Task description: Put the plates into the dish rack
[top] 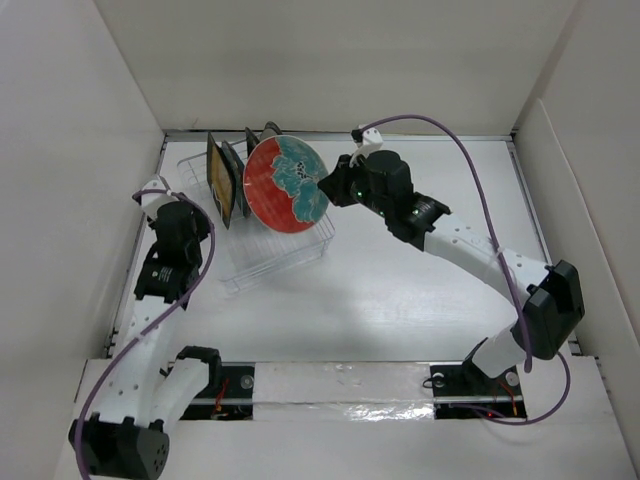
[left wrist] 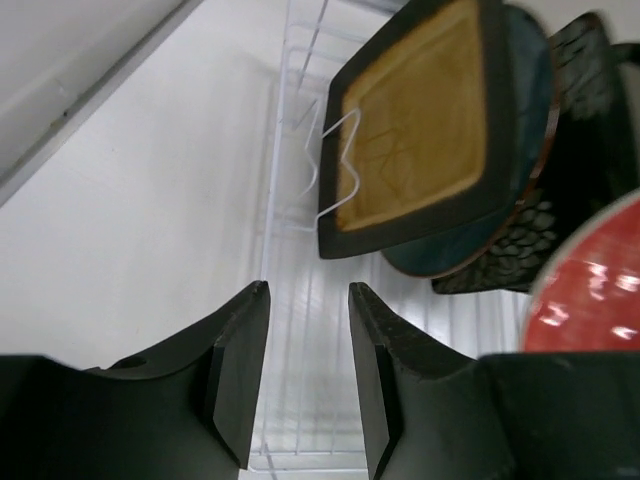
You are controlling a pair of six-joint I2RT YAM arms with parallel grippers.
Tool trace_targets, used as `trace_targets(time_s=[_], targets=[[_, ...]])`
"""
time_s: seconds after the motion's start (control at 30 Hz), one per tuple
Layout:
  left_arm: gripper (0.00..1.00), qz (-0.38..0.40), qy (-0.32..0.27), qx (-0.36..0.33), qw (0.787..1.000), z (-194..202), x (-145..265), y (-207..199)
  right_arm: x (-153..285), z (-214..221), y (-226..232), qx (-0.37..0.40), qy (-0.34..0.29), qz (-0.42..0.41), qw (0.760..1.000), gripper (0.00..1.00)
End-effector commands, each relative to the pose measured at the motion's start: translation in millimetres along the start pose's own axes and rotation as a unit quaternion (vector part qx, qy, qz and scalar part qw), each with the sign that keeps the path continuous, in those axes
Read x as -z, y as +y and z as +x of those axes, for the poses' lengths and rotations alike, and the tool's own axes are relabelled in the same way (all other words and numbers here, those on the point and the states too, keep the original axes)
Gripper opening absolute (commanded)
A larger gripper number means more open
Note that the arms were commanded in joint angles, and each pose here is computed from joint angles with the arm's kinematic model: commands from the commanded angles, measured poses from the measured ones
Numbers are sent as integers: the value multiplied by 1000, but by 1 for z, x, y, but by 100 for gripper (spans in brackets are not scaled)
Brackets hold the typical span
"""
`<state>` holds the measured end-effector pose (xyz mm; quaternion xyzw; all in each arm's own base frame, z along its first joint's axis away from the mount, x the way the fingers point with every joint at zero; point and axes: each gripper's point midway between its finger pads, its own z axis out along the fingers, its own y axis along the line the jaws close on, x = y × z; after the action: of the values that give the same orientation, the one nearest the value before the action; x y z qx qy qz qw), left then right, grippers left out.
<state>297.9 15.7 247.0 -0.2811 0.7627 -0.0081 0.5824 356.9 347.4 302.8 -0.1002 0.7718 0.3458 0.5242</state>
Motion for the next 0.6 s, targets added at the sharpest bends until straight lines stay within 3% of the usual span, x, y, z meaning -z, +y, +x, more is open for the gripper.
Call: trace_targets(time_s=[0.0,0.17,0.33,0.43,0.57], targets=[[34,-11,30,7,999,12,-17,5,47,-121,66,-16,-187,-106,977,0],[38,-25,103,-5,994,45,-43,12,61,-118,66,-8,-189,-113,975,0],[38,-67,130,-29,989,65,-57,27,75,-111,71,3,-185,-145,972,0],[37,-42,165,-29,985,84,-64,19,78,-109,67,6,-183,-143,973,0],[11,-36,217,-35,975,113,-67,19,90,-114,64,13,-195,-134,972,0]])
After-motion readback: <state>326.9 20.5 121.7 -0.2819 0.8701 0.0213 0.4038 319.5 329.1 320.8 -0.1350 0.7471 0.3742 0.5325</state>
